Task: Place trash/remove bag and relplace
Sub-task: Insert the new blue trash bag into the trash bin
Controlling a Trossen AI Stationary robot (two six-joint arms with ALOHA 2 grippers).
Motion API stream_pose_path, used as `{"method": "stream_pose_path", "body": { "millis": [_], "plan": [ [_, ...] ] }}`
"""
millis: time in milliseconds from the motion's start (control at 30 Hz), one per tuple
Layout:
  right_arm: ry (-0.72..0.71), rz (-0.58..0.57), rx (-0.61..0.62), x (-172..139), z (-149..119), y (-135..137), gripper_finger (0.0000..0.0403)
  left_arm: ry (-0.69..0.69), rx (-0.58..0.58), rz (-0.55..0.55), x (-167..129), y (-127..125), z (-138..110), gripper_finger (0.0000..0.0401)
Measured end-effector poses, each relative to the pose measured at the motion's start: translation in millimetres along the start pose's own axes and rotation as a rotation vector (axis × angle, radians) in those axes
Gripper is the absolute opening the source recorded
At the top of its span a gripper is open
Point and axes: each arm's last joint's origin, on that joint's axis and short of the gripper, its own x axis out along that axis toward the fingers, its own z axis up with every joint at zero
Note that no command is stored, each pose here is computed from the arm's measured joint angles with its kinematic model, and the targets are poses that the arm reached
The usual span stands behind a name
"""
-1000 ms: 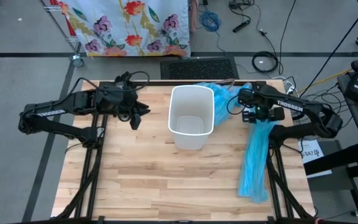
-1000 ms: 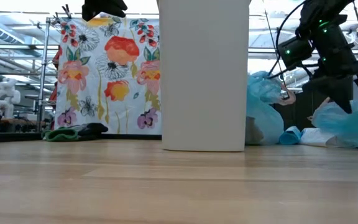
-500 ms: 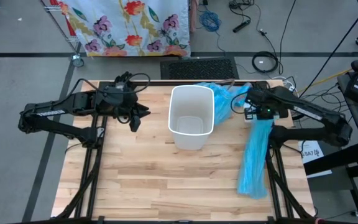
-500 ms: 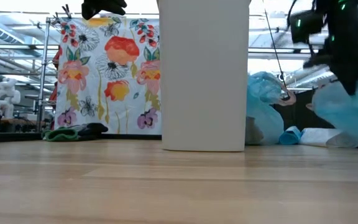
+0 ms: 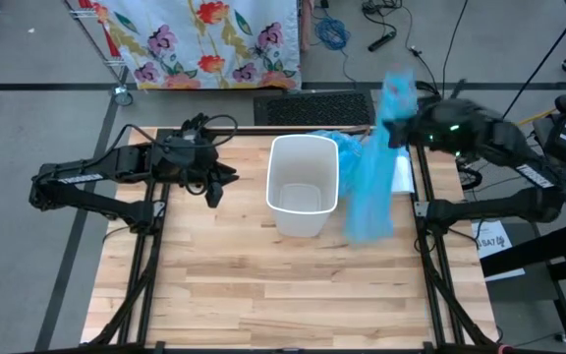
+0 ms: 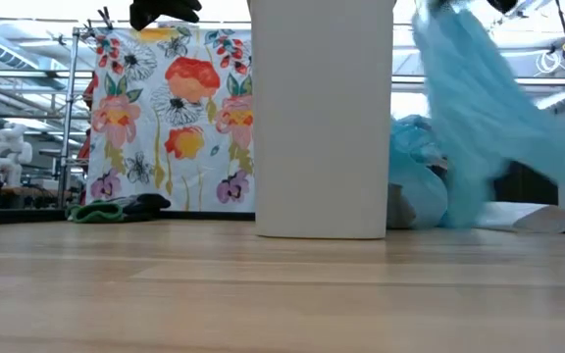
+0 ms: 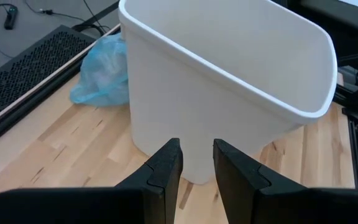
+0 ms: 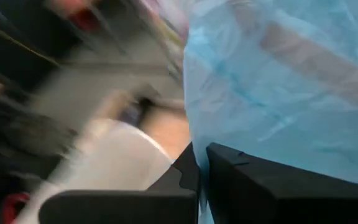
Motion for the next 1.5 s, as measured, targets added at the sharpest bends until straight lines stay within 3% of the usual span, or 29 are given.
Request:
{"method": "stream_pose_path", "body": {
  "millis": [200, 400, 633, 933, 1100, 1267, 1367, 1500],
  "plan": [
    [-0.396, 0.332, -0.098, -38.9, 54.8, 45.6, 0.0000, 0.023, 0.002, 0.009, 8.8, -0.9, -0.3, 0.0097],
    [-0.642, 0.520, -0.182, -65.3, 91.5, 78.8, 0.0000, 0.078, -0.017, 0.032, 27.6, -2.3, -2.3, 0.0097],
    [-0.779, 0.818, -0.214, -66.2, 120.2, 120.3, 0.0000, 0.064, -0.068, 0.062, 41.8, -3.6, 0.0, 0.0097],
    [-0.707, 0.966, -0.253, -19.9, 131.2, 170.9, 0.0000, 0.030, -0.074, 0.046, 42.4, -5.1, 3.4, 0.0097],
    [-0.571, 0.892, -0.315, -4.5, 124.0, 173.6, 0.0000, 0.041, -0.073, 0.033, 42.2, -5.7, 2.6, 0.0097],
    [-0.395, 0.563, -0.392, 17.3, 105.4, 161.6, 0.0000, 0.063, -0.075, -0.008, 42.2, -7.0, 1.7, 0.0097],
    [-0.442, 0.460, -0.422, 16.2, 105.7, 159.6, 0.0000, 0.063, -0.074, -0.011, 42.0, -7.5, 1.6, 0.0097],
    [-0.607, 0.420, -0.467, 7.9, 117.9, 160.6, 0.0000, 0.063, -0.071, -0.012, 42.0, -7.8, 1.5, 0.0097]
  ]
}}
